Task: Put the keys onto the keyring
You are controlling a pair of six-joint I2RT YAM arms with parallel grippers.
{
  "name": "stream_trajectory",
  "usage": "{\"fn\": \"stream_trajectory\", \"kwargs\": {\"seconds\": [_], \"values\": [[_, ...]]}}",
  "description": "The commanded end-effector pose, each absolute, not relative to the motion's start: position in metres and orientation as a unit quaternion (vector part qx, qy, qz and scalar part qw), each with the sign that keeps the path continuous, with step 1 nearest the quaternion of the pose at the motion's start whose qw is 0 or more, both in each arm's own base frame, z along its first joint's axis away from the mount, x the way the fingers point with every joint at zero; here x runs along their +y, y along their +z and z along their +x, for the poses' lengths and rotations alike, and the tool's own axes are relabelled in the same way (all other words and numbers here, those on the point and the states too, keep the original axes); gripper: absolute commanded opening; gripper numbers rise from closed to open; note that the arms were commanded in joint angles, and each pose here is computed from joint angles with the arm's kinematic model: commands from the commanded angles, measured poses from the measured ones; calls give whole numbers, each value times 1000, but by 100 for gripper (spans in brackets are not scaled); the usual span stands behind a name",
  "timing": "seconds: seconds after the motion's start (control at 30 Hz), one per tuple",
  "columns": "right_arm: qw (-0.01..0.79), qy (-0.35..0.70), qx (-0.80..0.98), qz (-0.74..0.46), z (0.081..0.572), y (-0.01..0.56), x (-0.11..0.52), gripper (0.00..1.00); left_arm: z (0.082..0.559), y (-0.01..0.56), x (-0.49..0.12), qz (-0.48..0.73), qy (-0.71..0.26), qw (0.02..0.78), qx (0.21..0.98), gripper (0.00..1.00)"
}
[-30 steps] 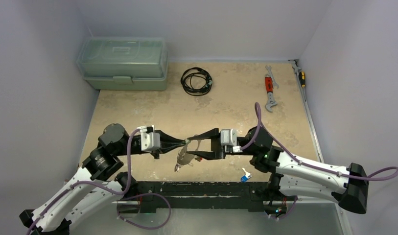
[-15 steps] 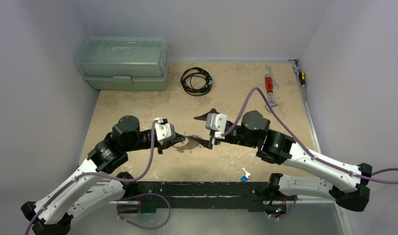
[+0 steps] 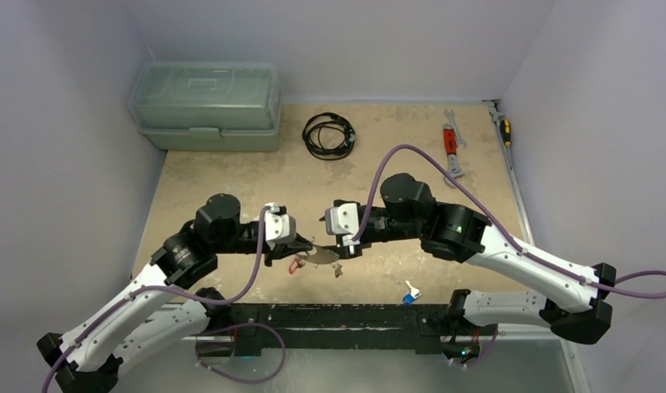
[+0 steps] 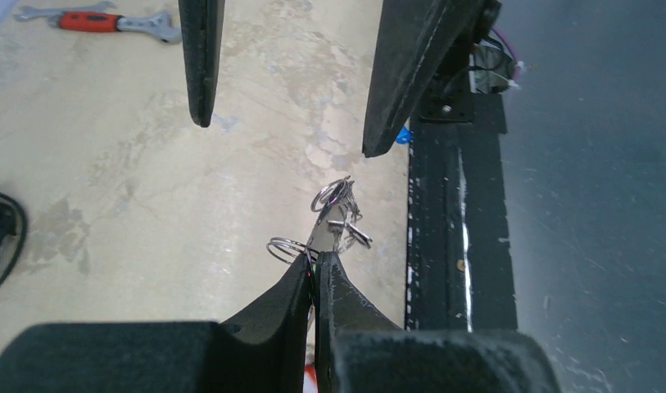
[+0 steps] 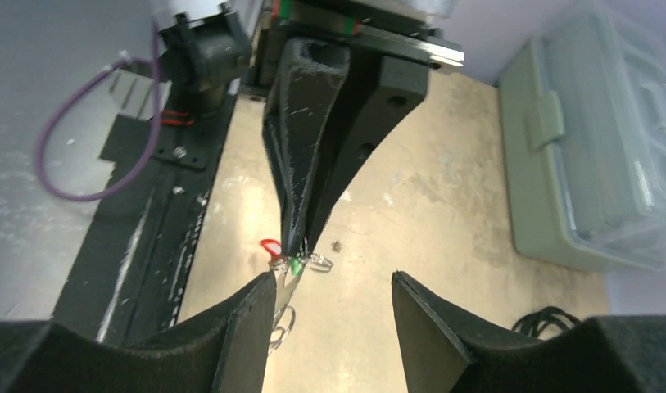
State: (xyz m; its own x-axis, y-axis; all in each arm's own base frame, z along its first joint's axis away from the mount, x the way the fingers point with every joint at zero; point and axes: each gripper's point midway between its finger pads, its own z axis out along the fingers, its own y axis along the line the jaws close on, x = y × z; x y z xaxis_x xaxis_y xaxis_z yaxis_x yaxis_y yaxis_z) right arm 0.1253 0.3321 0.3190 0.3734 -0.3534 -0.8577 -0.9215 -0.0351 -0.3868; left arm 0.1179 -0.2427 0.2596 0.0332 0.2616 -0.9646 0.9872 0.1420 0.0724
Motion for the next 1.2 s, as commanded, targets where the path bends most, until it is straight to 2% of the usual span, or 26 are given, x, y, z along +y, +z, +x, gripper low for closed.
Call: {"fn": "stream_trajectory", "kwargs": {"seconds": [0.0,0.3,0.97,1.17], "values": [[480,317,445,-686,104,327,331,56,95,283,-248,551,-427,456,554,0],[454,337,444,-695,102,307,346,43,83,292,-247,555,-450,432,551,0],[423,354,452,-701,98,284,355,36,76,305,-248,565,-464,417,541,0],[415,355,458,-701,99,279,357,30,76,306,-248,564,-462,418,542,0]]}}
